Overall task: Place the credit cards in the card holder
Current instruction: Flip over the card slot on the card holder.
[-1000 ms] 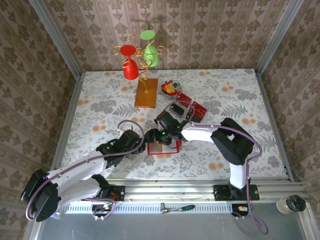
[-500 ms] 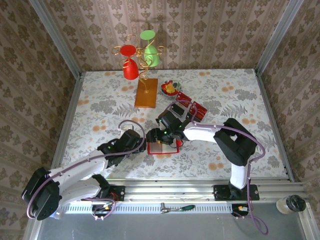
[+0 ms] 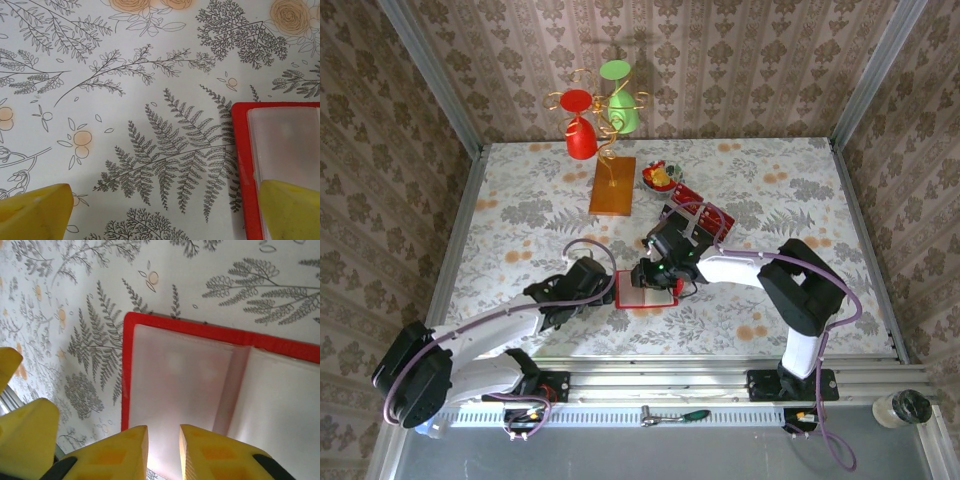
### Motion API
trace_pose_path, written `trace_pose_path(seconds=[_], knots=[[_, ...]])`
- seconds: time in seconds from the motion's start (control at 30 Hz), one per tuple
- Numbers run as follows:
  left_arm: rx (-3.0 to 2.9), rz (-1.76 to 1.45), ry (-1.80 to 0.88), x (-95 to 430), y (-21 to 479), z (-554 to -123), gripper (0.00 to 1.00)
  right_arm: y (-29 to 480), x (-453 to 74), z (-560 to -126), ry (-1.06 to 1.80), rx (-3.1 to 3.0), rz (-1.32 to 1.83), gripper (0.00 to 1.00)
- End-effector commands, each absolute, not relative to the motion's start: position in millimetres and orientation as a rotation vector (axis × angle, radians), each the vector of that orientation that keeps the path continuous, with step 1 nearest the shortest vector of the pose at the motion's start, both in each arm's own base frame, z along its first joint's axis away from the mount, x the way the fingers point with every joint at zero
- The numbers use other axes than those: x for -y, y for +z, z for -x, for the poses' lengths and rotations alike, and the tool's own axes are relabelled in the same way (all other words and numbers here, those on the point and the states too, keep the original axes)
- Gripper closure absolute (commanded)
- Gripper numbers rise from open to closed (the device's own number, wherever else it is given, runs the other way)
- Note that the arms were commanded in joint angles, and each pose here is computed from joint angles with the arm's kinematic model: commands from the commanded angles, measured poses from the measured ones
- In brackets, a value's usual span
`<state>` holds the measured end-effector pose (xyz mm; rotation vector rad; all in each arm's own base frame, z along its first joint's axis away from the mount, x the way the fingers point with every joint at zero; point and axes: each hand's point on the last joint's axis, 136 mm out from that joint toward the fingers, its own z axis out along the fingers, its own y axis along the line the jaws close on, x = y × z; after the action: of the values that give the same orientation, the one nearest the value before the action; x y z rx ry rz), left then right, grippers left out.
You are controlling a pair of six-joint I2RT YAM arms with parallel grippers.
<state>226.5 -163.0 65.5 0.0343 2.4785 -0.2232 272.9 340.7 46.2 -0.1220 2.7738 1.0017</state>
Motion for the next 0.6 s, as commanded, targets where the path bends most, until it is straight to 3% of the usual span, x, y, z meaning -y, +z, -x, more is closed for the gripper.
trace_pose_path(seconds=[0.0, 0.57], knots=[[-2.447, -0.042, -0.262, 174, 78, -236, 0.03, 42, -343, -268, 1.013, -2.783, 0.132, 0.78], [-2.462, -0.057, -0.247, 177, 72, -238, 0.03, 19, -358, -265, 1.001, -2.818, 0.111, 0.82]])
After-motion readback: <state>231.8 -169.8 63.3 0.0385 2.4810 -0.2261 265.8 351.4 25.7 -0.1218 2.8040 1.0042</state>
